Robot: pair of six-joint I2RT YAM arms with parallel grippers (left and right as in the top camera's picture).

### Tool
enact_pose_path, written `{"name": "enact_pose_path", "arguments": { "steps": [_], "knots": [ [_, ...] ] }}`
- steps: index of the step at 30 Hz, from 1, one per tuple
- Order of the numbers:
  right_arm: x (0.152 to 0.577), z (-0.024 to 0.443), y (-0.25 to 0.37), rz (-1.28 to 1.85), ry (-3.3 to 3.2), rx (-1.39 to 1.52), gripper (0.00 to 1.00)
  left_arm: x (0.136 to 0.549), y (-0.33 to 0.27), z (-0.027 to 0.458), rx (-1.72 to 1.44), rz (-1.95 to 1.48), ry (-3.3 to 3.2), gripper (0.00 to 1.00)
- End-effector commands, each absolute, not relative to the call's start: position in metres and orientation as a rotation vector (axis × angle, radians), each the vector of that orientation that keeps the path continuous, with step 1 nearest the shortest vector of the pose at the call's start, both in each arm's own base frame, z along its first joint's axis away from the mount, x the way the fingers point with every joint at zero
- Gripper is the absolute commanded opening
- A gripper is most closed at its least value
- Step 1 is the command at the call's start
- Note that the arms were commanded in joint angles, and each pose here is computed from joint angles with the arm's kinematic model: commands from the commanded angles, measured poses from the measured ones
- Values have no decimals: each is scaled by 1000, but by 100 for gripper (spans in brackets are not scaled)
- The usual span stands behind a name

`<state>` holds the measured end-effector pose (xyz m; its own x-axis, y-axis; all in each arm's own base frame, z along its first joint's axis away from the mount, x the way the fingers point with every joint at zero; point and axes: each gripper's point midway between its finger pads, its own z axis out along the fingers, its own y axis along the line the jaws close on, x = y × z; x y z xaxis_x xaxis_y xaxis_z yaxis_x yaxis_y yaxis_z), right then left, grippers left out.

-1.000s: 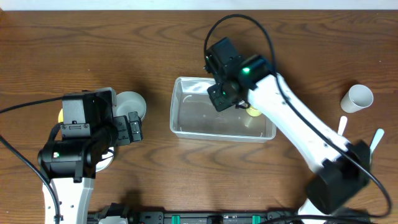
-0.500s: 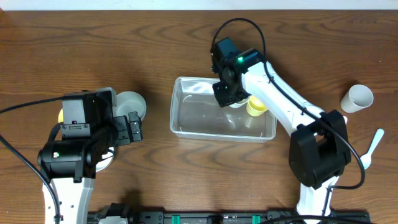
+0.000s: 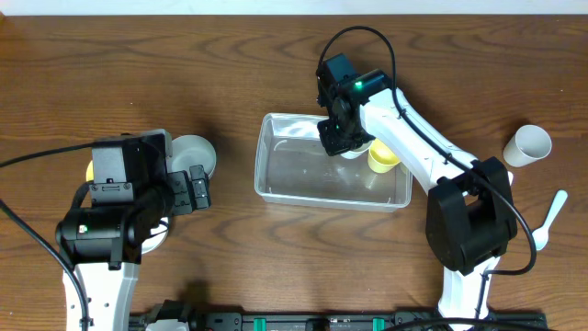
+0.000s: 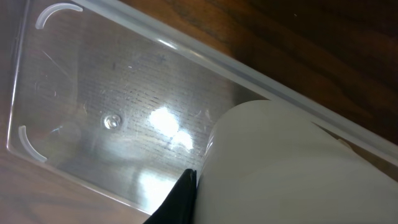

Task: Pack container
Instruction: 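Place the white cup in the container beside the yellow cup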

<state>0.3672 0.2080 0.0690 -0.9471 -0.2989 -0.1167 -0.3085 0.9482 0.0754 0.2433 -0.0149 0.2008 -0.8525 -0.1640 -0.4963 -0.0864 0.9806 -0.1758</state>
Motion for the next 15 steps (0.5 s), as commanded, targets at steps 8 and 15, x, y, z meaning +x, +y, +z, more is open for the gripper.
{"name": "enact_pose_path", "arguments": {
  "steps": [8,15],
  "knots": [
    [359,45,202,126,3037,-454,8,246,-16,207,-180,-207,2583,98],
    [359,42,203,128,3031,-461,35,246,-16,207,-180,-206,2583,98]
  ]
}}
